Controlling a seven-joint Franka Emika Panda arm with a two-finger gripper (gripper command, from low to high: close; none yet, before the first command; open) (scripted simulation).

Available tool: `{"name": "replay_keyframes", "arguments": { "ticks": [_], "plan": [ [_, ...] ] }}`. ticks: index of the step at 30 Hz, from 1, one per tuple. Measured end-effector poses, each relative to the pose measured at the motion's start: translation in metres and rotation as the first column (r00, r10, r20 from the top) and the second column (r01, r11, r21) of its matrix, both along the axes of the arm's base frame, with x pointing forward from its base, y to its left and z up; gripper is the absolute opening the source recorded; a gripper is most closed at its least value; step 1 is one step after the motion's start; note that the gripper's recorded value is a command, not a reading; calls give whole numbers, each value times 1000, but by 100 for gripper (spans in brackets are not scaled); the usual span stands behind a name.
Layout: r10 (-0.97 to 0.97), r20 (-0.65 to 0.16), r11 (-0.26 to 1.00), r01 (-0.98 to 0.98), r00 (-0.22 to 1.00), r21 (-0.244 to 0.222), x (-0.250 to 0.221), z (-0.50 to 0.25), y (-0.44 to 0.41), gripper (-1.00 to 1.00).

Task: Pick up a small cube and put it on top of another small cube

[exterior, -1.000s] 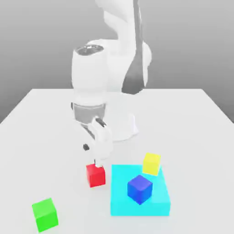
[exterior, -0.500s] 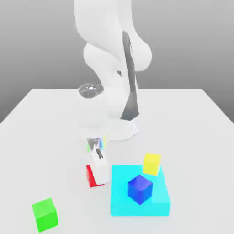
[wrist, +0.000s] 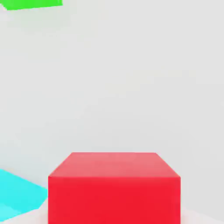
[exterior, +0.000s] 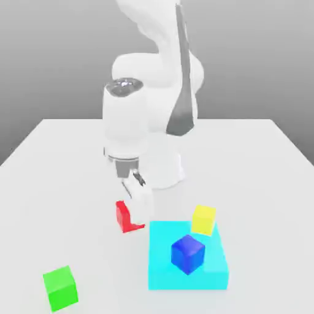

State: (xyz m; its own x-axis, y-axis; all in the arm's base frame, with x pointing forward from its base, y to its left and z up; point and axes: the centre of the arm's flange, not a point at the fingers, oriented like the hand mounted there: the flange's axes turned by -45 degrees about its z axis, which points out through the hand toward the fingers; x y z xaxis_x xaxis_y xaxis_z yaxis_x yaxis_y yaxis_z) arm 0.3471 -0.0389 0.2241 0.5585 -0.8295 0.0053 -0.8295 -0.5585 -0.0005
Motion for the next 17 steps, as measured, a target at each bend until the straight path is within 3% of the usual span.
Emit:
{"name": "replay_keyframes", "arguments": {
  "ticks": [8,13,14,17],
  "plan": [
    [497,-1,868,-497,868,3,64,64,83,-100],
    [567,-4,824,-567,824,2,72,28,99,-100],
    [569,-3,823,-569,823,3,72,17,99,100],
    [569,-3,822,-569,822,3,72,17,99,100]
  ]
}}
